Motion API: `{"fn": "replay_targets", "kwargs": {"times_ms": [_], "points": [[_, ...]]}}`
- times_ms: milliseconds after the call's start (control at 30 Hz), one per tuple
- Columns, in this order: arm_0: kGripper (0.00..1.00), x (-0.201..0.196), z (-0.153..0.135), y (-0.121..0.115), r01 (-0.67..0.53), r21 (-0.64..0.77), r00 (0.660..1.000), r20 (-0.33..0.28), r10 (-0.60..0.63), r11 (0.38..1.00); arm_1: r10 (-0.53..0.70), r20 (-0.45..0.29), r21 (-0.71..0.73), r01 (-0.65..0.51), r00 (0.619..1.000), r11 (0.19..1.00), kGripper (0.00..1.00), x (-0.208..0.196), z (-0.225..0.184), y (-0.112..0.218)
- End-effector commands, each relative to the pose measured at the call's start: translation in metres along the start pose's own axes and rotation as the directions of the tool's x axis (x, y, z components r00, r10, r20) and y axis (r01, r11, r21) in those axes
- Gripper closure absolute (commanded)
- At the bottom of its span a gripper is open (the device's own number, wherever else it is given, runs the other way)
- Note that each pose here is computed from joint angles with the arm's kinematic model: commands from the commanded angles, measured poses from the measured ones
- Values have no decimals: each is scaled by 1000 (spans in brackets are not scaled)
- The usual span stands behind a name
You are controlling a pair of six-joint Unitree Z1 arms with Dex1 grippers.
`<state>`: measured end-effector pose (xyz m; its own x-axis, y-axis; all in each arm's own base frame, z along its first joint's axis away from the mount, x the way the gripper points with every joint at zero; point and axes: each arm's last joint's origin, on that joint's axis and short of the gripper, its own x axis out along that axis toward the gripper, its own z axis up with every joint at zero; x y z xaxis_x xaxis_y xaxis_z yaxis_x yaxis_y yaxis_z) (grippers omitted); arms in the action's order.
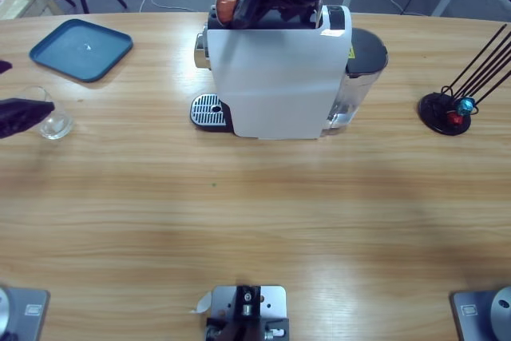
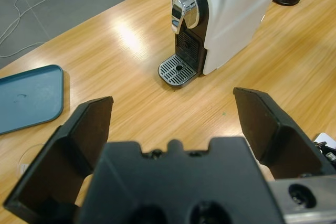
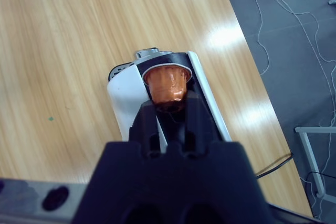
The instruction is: Pour coffee
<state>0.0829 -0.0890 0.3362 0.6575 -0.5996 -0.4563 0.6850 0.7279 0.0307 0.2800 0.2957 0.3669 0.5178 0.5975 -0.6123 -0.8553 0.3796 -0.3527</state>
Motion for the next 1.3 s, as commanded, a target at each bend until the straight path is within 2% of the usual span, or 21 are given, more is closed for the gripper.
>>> {"fn": "replay_targets", "kwargs": {"times_ms": [33, 367, 400, 433, 467, 500, 567, 633, 700, 833, 867, 900, 967, 1067, 1167, 1233, 1300], "points": [[0, 6, -11, -1, 2, -5, 1000, -26, -2, 1000, 1, -74, 11, 0, 997, 1000, 1000, 24, -15, 3], [0, 8, -10, -2, 8, -6, 1000, -23, -8, 1000, -16, -89, 19, 18, 996, 1000, 1000, 23, -17, 3], [0, 8, -10, -2, 8, -6, 1000, -23, -8, 1000, -14, -89, 25, 16, 996, 1000, 911, 23, -17, 3], [0, 7, -10, -1, 8, -6, 1000, -22, -8, 1000, -13, -89, 27, 15, 996, 1000, 769, 23, -18, 3], [0, 7, -11, -1, 8, -6, 1000, -22, -8, 1000, -13, -89, 28, 16, 996, 999, 732, 22, -18, 3], [0, 8, -11, -2, 7, -6, 1000, -24, -8, 1000, -17, -89, 30, 19, 996, 999, 529, 22, -17, 3], [0, 8, -12, -2, 8, -6, 1000, -24, -9, 1000, -24, -86, 31, 27, 996, 999, 307, 19, -17, 2], [0, 7, -13, -2, 9, -9, 1000, -23, -9, 1000, -35, -80, 32, 37, 996, 999, 205, 15, -15, 1], [0, 7, -13, -2, 9, -10, 1000, -23, -9, 1000, -41, -73, 33, 43, 996, 999, 184, 11, -14, 1], [0, 7, -12, -2, 11, -11, 1000, -18, -11, 1000, -42, -45, 32, 44, 998, 999, 206, 0, -9, 3], [0, 7, -12, -2, 11, -11, 1000, -15, -11, 1000, -32, -23, 30, 32, 999, 999, 321, -5, -5, 5], [0, 7, -11, -2, 11, -12, 1000, -14, -11, 1000, -9, 14, 30, 9, 1000, 1000, 595, -12, 3, 10], [0, 5, -10, -2, 13, -12, 1000, -8, -14, 1000, 39, 51, 121, -45, 998, 992, 991, -26, 17, 22], [0, 2, -9, -1, 18, -16, 1000, 5, -18, 1000, 43, 68, 184, -55, 997, 981, 1000, -47, 24, 44], [0, -1, -8, -1, 20, -31, 1000, 3, -20, 999, 39, 26, 324, -45, 999, 945, 1000, -63, 11, 66], [0, -1, -6, -2, 31, -36, 999, -7, -31, 999, 34, -2, 470, -29, 999, 882, 1000, -80, -8, 73], [0, -4, -4, -2, 36, -34, 999, -12, -37, 999, 14, -55, 637, 24, 998, 770, 1000, -93, -32, 78]]}}
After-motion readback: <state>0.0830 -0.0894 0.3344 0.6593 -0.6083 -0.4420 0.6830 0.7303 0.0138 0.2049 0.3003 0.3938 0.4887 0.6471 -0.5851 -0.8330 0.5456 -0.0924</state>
